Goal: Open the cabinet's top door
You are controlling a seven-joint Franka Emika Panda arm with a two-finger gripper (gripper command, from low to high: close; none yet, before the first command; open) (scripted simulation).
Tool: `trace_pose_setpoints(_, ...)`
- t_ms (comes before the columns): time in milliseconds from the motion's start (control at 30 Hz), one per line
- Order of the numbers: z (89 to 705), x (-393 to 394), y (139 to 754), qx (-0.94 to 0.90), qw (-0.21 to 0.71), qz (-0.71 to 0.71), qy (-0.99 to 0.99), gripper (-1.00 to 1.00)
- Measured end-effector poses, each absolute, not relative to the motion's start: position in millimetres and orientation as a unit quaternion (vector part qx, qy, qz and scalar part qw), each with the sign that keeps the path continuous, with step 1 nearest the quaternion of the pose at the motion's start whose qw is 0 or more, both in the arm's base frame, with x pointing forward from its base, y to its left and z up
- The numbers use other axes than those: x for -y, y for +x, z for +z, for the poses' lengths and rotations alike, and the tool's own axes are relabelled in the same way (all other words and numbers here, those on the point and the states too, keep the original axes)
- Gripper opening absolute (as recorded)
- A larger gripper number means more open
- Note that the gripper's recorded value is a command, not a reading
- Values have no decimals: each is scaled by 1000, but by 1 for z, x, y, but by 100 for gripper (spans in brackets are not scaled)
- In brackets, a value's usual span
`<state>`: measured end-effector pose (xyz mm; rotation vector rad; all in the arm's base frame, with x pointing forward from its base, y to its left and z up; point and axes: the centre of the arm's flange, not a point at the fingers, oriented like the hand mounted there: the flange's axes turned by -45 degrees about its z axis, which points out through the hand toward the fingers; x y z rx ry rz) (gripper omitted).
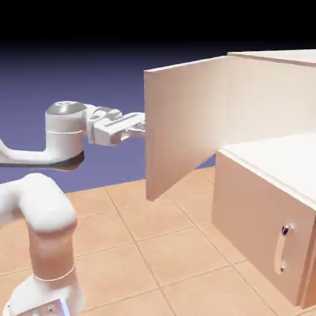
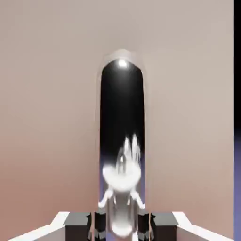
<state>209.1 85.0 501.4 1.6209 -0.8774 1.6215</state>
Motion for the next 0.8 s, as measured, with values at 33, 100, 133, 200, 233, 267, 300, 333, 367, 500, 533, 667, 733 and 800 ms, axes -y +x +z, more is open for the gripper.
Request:
trace_pose_setpoints(33,501,-93,207,342,343,619,619,-100)
trace_pose_setpoints(100,501,-109,204,355,355,612,612,-100)
trace_pose_setpoints(133,501,-118,203,361,361,608,608,-100)
trace_pose_setpoints(200,501,-137,201,375,375,600,600,-100)
trace_pose_setpoints(233,501,-146,200,382,382,595,595,-100)
trace_pose_setpoints(267,501,-156,199,389,389,591,591,-100)
trace_pose_setpoints(300,501,-167,199,396,396,586,586,-100)
trace_pose_setpoints(333,501,-177,199,403,403,581,581,-100)
trace_pose_setpoints(367,501,-187,199,410,410,576,576,-100)
trace_pose_setpoints(500,501,-227,202,437,437,556,556,-100)
trace_pose_setpoints(533,501,-237,203,444,444,551,551,-100)
trace_pose_setpoints(667,501,-272,210,467,467,531,531,-100)
trace_pose_setpoints(733,501,-288,214,477,477,522,522,-100)
trace_pose_setpoints(800,501,-304,218,487,487,512,512,-100)
